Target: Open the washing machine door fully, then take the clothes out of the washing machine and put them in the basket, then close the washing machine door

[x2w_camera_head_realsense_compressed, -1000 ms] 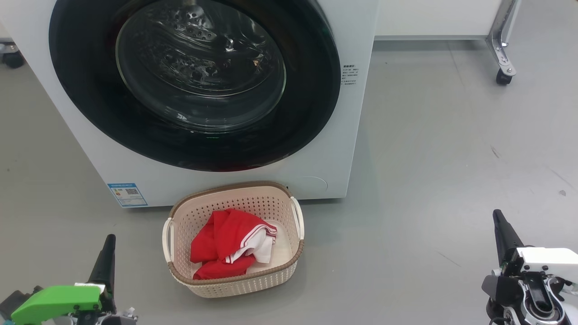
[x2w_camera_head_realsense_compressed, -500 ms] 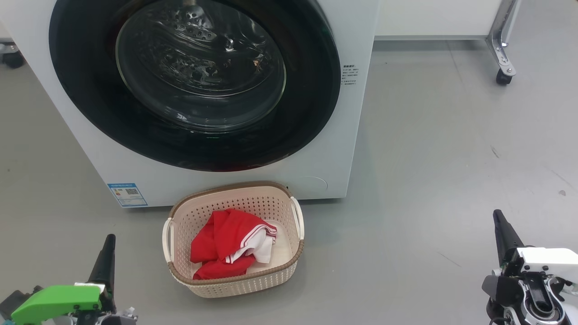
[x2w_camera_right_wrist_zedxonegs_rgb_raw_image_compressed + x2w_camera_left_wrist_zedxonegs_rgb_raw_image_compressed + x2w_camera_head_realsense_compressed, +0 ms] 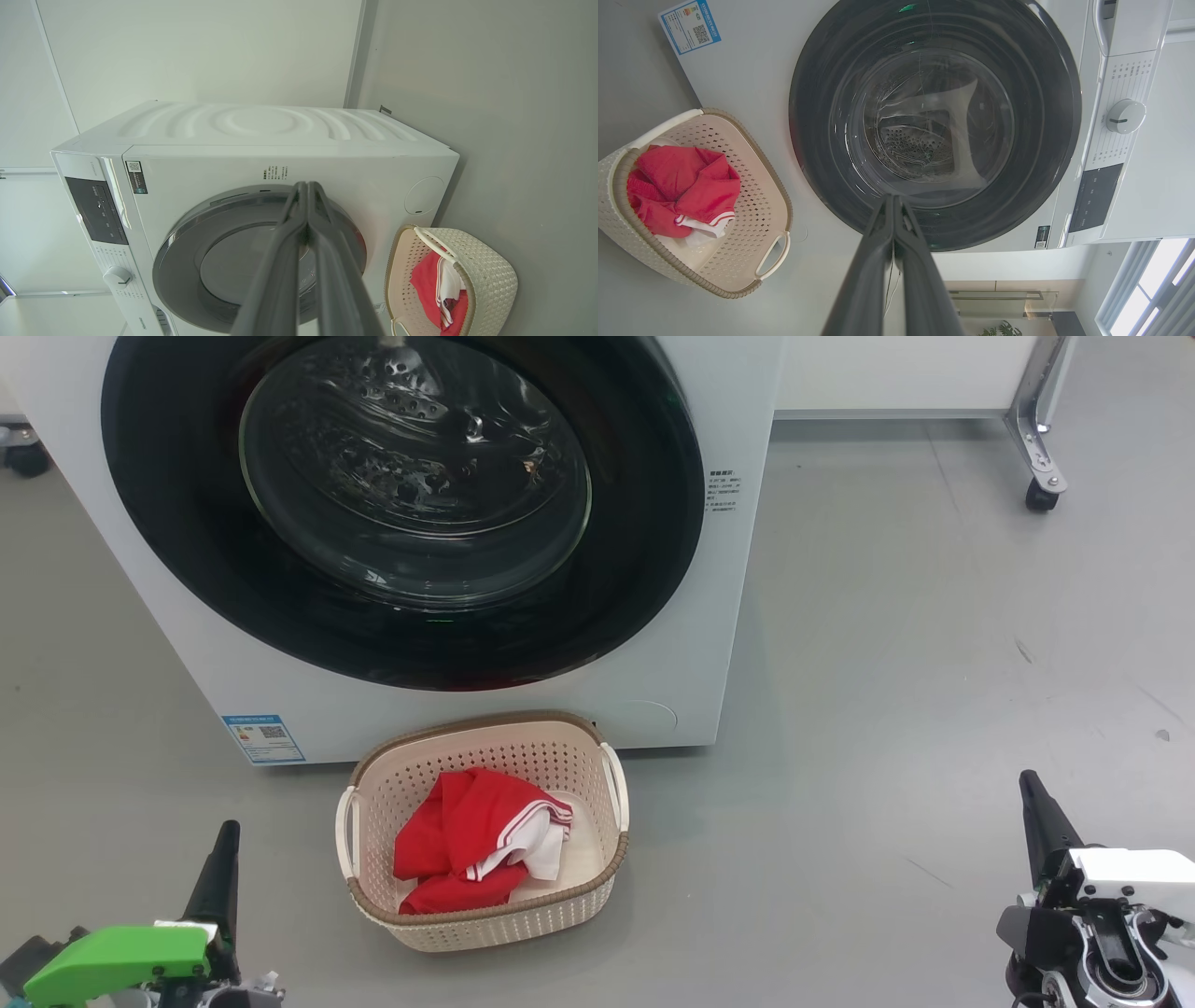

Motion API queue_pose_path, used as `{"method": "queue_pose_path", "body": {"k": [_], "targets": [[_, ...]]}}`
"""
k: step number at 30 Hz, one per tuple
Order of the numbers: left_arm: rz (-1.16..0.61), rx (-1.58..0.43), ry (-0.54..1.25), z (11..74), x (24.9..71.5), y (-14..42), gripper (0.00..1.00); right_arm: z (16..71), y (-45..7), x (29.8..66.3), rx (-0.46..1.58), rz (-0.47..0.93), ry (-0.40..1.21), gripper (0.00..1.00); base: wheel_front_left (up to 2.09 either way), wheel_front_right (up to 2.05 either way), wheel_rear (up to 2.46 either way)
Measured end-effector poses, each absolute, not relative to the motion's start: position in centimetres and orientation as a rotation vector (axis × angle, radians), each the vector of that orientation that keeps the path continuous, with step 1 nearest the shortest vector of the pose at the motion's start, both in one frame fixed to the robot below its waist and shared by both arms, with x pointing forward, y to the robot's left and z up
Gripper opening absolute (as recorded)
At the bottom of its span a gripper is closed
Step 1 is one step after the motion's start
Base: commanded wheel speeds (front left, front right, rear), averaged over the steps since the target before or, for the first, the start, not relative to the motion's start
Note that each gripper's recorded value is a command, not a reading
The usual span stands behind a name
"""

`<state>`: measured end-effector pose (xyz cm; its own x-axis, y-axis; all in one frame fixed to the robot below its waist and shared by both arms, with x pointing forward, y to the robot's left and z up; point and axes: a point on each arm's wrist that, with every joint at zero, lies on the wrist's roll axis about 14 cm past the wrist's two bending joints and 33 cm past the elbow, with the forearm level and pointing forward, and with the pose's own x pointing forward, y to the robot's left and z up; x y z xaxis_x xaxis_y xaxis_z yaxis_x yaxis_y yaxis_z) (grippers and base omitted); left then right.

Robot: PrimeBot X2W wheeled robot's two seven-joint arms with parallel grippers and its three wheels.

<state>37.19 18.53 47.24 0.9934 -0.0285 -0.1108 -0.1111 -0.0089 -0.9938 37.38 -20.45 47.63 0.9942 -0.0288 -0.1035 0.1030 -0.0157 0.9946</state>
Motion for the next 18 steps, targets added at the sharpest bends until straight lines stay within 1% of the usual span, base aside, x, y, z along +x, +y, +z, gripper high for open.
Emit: {"method": "queue_pose_path", "body": {"k": [18], "targets": [[0.066,-1.580,0.108,47.24,37.20,18.55,0.00,47.61,-20.49,37.38,1.584,-0.106,0.057,0.00,0.00,0.00,0.00]]}}
